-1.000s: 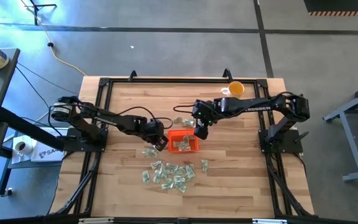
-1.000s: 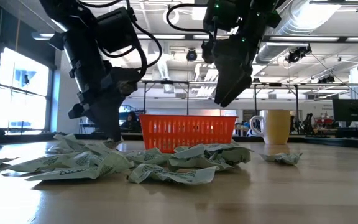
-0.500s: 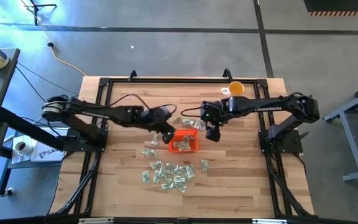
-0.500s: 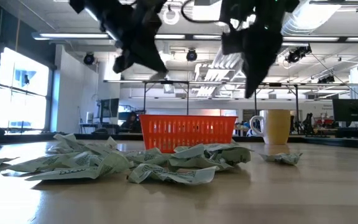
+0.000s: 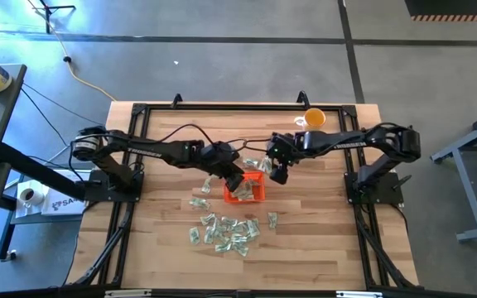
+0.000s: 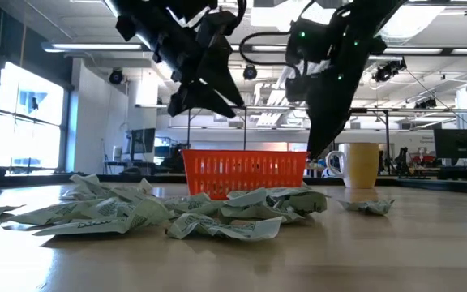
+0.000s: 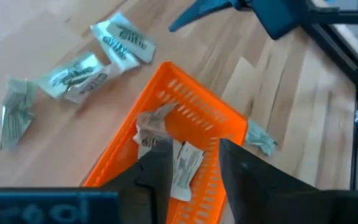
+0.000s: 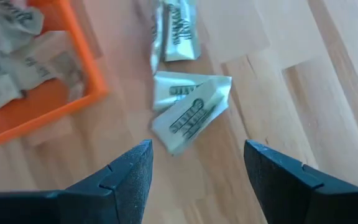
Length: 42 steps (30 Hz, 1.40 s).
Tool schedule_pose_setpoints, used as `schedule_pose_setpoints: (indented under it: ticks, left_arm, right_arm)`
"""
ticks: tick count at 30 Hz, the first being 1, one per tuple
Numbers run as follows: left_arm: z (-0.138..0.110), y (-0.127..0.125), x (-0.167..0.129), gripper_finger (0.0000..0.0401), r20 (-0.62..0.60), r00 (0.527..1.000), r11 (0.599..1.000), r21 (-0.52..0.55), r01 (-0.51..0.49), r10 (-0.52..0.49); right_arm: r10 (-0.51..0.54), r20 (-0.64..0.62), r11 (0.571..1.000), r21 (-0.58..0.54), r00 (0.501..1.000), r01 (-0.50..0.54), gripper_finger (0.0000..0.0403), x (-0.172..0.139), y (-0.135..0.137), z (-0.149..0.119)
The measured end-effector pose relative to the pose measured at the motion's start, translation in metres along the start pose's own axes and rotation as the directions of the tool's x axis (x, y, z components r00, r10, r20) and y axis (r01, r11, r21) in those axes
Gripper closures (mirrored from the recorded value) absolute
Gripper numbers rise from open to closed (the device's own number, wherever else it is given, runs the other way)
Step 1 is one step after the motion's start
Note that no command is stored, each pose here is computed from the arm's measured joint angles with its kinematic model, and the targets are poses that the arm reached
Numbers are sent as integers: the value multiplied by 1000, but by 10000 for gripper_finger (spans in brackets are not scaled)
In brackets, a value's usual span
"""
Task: Pick and place Stevia / Truvia into bins
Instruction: Put the stevia packet into the orange bin
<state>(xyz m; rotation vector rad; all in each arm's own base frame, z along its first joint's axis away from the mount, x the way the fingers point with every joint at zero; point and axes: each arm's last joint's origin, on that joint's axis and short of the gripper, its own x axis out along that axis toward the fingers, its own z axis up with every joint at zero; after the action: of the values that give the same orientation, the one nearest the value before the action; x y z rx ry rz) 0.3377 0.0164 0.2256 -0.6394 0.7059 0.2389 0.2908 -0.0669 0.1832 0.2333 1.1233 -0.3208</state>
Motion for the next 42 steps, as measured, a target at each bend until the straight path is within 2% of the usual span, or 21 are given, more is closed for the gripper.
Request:
schedule_pose_setpoints:
  ticks: [3,6,9,11,13,15,18,20,21,23,25,31,35,38,42]
  left_arm:
    - [-1,0,-6,224,-14,1000,1000,-1,-5,5]
    - [-9,0,-15,222,-89,995,999,7,-45,45]
    - [-21,2,-24,226,-165,976,989,37,-140,144]
    - [-25,2,-30,232,-177,964,980,58,-189,196]
    - [-28,5,-36,237,-191,950,969,71,-237,246]
    - [-28,6,-40,242,-192,946,965,75,-253,263]
    - [-28,6,-43,246,-188,942,960,79,-269,279]
    - [-28,7,-44,247,-190,939,957,90,-275,287]
    - [-28,7,-44,247,-186,940,957,97,-272,286]
    - [-28,6,-45,247,-181,941,957,103,-270,285]
    - [-28,7,-45,247,-188,938,956,105,-275,291]
    - [-29,7,-46,249,-193,936,954,109,-278,294]
    - [-29,7,-46,249,-201,935,955,109,-277,294]
    - [-30,8,-47,250,-213,929,953,112,-283,301]
    - [-31,9,-47,251,-224,924,950,111,-290,309]
  right_arm:
    - [20,-13,1000,8,1000,-20,162,2,-1,0]
    - [93,-67,995,-22,993,-94,163,1,9,-6]
    - [151,-140,975,-139,978,-171,163,-3,30,-16]
    - [184,-185,941,-251,965,-227,163,-6,49,-25]
    - [208,-215,884,-376,954,-277,163,-9,71,-34]
    - [218,-219,802,-515,951,-303,163,-13,92,-42]
    - [246,-190,612,-730,951,-304,163,-19,122,-54]
    - [281,-148,503,-819,948,-277,163,-19,139,-58]
    - [300,-134,464,-845,945,-267,163,-18,147,-59]
    - [329,-126,425,-865,936,-266,163,-12,159,-63]
    - [327,-123,422,-868,937,-261,163,-4,166,-66]
    - [281,-115,467,-851,953,-240,163,21,168,-66]
    - [264,-173,530,-796,949,-293,179,32,161,-66]
    - [255,-227,583,-739,940,-336,216,35,154,-66]
    - [237,-276,644,-673,931,-363,296,34,149,-65]
